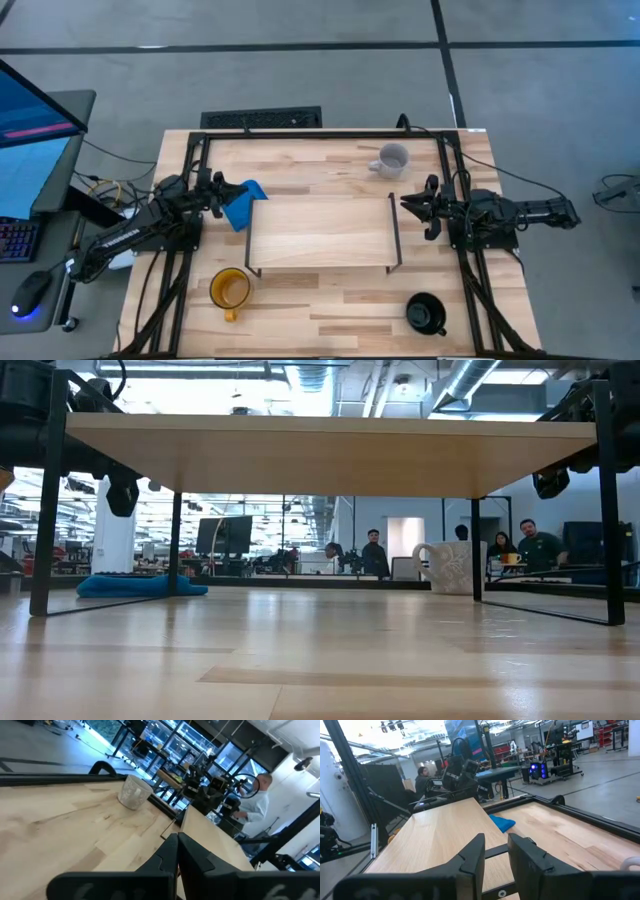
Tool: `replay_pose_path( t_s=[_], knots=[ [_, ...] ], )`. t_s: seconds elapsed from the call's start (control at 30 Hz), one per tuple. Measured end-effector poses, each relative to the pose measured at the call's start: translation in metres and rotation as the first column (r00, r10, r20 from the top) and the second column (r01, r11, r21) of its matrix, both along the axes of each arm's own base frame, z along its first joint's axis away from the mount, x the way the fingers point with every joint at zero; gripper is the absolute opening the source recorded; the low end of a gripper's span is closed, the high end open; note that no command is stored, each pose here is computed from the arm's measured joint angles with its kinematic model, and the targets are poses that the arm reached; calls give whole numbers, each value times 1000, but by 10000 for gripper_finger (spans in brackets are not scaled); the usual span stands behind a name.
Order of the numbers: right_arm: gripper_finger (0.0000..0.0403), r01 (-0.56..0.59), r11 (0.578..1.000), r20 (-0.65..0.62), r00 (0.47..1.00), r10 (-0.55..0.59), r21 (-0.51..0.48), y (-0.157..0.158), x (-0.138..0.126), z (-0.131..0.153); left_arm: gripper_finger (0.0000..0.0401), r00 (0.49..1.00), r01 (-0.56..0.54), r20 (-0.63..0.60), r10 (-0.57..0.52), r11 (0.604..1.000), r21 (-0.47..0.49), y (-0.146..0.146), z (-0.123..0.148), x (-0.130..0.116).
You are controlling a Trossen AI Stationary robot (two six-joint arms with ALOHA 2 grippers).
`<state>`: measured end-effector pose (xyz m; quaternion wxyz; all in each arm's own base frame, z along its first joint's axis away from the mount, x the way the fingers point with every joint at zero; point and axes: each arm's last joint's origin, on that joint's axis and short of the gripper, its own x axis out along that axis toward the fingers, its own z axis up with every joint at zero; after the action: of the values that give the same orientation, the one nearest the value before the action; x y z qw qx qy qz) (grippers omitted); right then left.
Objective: Stack small to large cups/mugs on shelf
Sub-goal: Put the yellow cup on the shelf
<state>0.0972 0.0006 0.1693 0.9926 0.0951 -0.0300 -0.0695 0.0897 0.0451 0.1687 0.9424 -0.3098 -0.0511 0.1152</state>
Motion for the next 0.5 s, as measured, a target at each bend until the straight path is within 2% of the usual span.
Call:
replay_pose_path(
  t_s=[0.23, 0.5],
  knots=[
    [107, 0, 1000, 0, 1000, 0, 0, 0, 0, 0, 0, 999, -46, 1, 46, 999, -1, 1, 0, 0],
    [107, 1, 1000, 0, 1000, -1, -3, 0, 0, 0, 0, 997, -66, -25, 68, 993, 101, 2, 0, -1]
  ],
)
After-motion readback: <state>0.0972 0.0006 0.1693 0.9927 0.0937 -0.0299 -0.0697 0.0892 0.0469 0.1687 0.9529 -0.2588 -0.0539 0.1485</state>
